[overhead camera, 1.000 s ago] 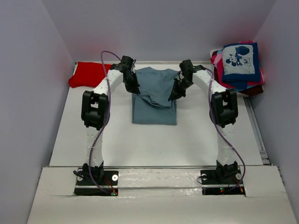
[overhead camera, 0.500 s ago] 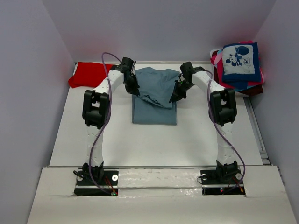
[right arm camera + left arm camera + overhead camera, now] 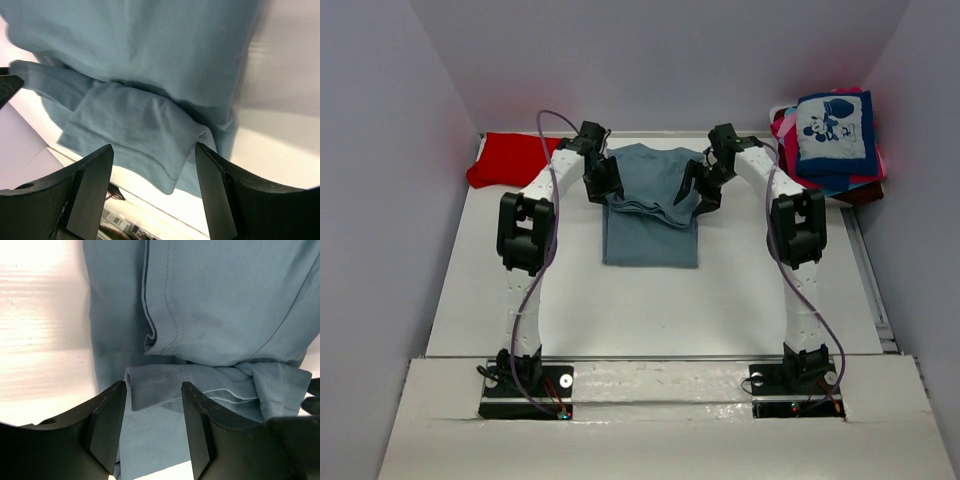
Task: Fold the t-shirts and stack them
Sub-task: Fold the folded rectangular tshirt in 1/3 of the way
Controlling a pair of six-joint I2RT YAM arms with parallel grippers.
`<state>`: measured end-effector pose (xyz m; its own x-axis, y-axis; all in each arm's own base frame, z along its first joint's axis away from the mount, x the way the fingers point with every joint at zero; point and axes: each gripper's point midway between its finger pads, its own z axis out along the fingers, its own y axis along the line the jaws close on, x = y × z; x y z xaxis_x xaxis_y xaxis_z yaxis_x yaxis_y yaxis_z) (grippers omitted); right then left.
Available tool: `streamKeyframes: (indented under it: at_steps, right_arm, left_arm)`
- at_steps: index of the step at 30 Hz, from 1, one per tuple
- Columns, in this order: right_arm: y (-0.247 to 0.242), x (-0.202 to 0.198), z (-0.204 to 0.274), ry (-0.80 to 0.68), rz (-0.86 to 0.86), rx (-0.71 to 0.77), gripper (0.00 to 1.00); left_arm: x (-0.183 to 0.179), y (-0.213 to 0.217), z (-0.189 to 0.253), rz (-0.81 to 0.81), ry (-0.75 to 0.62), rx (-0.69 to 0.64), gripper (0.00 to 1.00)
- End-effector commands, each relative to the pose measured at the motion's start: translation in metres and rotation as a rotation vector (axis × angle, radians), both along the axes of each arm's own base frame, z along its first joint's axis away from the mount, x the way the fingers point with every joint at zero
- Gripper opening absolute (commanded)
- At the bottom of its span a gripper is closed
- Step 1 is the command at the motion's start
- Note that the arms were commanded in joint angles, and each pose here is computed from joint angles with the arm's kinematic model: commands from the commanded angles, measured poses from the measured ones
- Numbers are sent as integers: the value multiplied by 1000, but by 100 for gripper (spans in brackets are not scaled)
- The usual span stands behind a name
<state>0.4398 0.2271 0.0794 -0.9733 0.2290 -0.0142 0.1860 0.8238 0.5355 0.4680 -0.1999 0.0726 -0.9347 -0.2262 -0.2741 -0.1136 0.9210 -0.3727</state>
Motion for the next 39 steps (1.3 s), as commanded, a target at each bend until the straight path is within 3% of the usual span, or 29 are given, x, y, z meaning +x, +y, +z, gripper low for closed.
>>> streamKeyframes:
  at_steps: [1,5,11,14,19,27,39]
  right_arm:
    - [-3,17,15,-54,-6,15,73]
    - [-7,19,24,-63,-15,23,73]
    - [-13,-9,36,-34,-3,23,72]
    - [-16,-29,35,-18,11,35,61]
    - [-16,-51,38,-4,22,64,27]
    - [-10,-82,25,31,60,63,10]
    - [6,-69,-12,89,82,76,7]
  left_arm:
    - [12,6,32,17,-80,8,59]
    - [9,9,41,16,-94,19,59]
    - [-22,16,53,3,-82,11,59]
    - [-40,18,53,-4,-70,-3,59]
    - [-66,14,49,-22,-45,-29,59]
    - [-101,-12,31,-93,13,-23,59]
    - [-82,-38,7,-142,60,-10,59]
